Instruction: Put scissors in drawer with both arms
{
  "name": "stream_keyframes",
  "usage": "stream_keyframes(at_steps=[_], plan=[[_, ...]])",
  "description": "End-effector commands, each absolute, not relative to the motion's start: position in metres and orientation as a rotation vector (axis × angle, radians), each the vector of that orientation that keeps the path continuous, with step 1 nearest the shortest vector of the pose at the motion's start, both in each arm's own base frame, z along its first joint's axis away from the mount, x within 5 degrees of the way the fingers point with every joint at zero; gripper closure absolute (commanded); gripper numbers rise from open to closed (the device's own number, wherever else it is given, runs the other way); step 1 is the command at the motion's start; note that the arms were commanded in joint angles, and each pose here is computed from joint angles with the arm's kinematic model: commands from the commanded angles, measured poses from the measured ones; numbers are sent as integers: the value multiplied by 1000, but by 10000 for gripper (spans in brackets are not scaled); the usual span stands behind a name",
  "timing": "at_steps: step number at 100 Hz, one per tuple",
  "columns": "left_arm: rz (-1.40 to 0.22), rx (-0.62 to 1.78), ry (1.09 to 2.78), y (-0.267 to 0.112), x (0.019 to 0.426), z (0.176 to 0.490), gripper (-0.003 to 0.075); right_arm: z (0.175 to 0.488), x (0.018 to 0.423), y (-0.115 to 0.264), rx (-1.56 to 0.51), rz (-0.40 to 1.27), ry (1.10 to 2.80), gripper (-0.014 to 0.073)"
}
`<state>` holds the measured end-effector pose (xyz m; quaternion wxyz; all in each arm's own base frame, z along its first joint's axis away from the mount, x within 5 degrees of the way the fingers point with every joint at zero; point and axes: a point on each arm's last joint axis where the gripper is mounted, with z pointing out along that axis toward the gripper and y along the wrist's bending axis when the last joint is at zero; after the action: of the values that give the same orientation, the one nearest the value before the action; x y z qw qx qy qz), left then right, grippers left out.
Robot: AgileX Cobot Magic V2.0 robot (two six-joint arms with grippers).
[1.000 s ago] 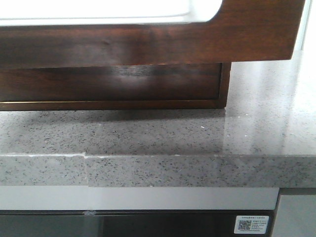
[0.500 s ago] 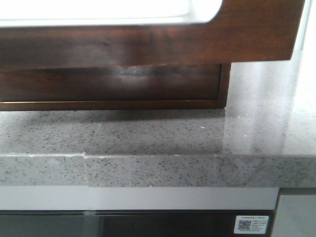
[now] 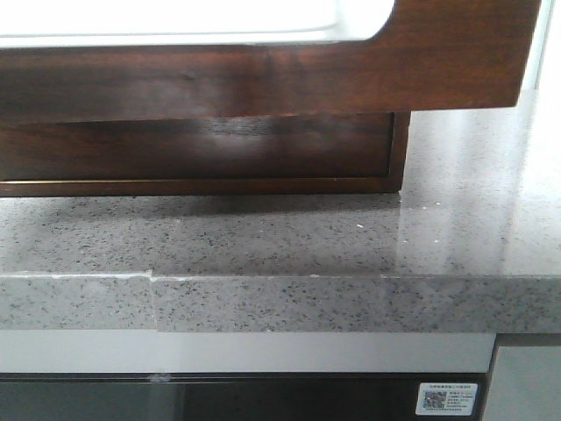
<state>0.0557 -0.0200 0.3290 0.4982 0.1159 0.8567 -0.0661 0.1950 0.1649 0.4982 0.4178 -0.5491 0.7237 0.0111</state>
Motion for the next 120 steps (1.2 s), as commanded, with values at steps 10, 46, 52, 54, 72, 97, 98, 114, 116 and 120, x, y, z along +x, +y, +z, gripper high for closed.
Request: stream_keyframes(at_steps=[10,46,52,54,72,97,98,114,116,120], plan=[[-174,263,2002,-21,60,341,374,497,165,100,-1001,54,2007,385],[-177,263,2001,-21,60,341,374,401,118,32,-311,127,1983,385],[-177,263,2001,-21,60,341,374,383,108,29,-280,156,1971,385],[-177,263,2001,-21,60,341,374,377,107,30,-278,164,1972,385],[-177,263,2001,-21,60,341,375,351,89,25,-270,181,1945,385],[-177,263,2001,-21,60,341,568,347,87,25,-277,177,1951,599],[-177,263,2001,-21,60,341,585,347,87,25,-277,177,1951,608],[-176,262,2000,-21,60,341,739,347,87,24,-277,175,1951,664],[-176,262,2000,-21,60,341,741,347,87,24,-278,173,1951,664],[-180,265,2009,-21,59,340,741,346,86,24,-280,171,1962,664]])
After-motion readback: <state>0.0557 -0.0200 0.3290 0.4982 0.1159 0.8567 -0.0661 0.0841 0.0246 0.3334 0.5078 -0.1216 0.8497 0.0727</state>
